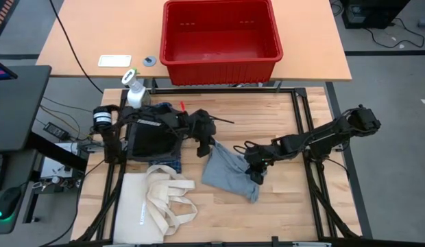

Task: Fold Laundry from Bin
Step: Fold the gray shirt

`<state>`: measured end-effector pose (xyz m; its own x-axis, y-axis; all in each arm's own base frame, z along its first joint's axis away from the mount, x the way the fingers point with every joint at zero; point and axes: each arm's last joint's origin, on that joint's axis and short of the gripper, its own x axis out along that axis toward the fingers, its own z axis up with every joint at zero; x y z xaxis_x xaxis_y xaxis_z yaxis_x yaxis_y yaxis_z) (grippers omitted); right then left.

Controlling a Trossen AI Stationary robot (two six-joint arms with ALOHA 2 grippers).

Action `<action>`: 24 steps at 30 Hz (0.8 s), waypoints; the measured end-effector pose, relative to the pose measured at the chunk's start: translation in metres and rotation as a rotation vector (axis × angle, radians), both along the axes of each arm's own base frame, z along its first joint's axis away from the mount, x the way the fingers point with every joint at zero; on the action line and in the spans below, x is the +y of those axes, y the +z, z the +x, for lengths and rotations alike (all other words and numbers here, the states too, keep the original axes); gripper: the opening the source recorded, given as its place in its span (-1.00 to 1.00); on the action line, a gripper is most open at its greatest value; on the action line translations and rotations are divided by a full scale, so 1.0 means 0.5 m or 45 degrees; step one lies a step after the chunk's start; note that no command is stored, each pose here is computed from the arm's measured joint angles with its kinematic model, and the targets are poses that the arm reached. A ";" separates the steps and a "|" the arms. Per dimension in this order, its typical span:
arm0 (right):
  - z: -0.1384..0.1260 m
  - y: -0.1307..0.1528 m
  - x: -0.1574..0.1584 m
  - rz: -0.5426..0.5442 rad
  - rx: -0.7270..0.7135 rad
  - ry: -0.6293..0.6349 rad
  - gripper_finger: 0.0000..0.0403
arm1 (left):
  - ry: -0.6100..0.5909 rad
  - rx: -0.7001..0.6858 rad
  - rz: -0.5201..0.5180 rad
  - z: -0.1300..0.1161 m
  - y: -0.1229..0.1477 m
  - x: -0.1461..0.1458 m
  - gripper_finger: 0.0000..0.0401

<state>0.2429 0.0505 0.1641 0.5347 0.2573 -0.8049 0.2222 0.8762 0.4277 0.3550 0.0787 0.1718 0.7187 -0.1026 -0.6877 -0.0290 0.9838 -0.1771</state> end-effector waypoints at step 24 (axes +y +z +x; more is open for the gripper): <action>-0.006 -0.011 0.004 0.004 0.076 -0.038 -0.83 | -0.163 -0.076 -0.007 0.012 0.002 -0.024 0.24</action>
